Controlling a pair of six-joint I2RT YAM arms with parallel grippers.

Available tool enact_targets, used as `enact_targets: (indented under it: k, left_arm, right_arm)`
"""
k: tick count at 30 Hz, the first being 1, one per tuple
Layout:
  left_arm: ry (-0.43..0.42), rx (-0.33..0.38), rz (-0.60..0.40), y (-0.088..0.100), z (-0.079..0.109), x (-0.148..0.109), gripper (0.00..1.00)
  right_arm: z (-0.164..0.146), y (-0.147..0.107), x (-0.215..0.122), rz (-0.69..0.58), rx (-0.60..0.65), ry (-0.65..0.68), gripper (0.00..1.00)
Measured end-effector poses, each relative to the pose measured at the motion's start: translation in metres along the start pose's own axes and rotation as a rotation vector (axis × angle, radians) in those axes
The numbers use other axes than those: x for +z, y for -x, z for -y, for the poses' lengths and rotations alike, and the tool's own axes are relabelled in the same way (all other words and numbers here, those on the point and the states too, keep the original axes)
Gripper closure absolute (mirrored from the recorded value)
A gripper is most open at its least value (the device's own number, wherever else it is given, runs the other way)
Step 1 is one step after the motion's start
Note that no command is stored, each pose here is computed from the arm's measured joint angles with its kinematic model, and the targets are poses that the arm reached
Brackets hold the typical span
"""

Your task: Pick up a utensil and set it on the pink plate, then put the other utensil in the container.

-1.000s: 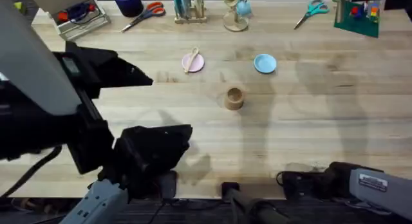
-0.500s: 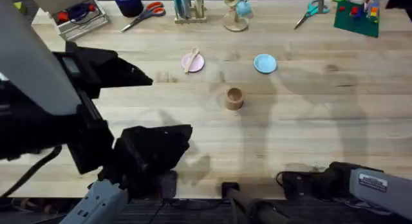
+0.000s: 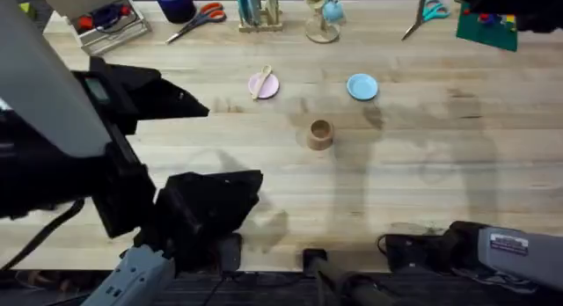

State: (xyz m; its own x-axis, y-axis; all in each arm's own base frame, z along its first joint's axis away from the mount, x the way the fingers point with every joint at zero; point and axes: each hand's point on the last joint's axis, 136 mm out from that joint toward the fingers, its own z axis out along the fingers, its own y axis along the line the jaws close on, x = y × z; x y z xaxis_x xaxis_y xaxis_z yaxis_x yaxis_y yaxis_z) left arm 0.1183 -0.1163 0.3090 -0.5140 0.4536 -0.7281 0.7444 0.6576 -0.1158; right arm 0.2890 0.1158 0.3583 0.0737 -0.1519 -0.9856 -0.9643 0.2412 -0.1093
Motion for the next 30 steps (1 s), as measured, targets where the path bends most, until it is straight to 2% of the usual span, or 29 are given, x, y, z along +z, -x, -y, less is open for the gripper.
enact_targets:
  k: [3, 8, 16, 23, 30]
  left_arm:
    - [0.0, 0.0, 0.0, 0.0, 0.0, 0.0, 0.008]
    - [0.0, 0.0, 0.0, 0.0, 0.0, 0.0, 0.008]
    - [0.0, 0.0, 0.0, 0.0, 0.0, 0.0, 0.008]
    - [0.0, 0.0, 0.0, 0.0, 0.0, 0.0, 0.008]
    - [0.0, 0.0, 0.0, 0.0, 0.0, 0.0, 0.008]
  right_arm:
    - [0.003, -0.005, 0.002, 0.034, 0.009, 0.021, 0.97]
    - [0.005, -0.025, 0.005, 0.048, 0.093, 0.048, 0.97]
    - [-0.008, -0.049, 0.019, 0.059, 0.289, 0.127, 0.97]
    - [-0.013, -0.071, 0.04, 0.046, 0.173, 0.209, 0.97]
    - [-0.02, -0.075, 0.051, 0.042, 0.077, 0.254, 0.97]
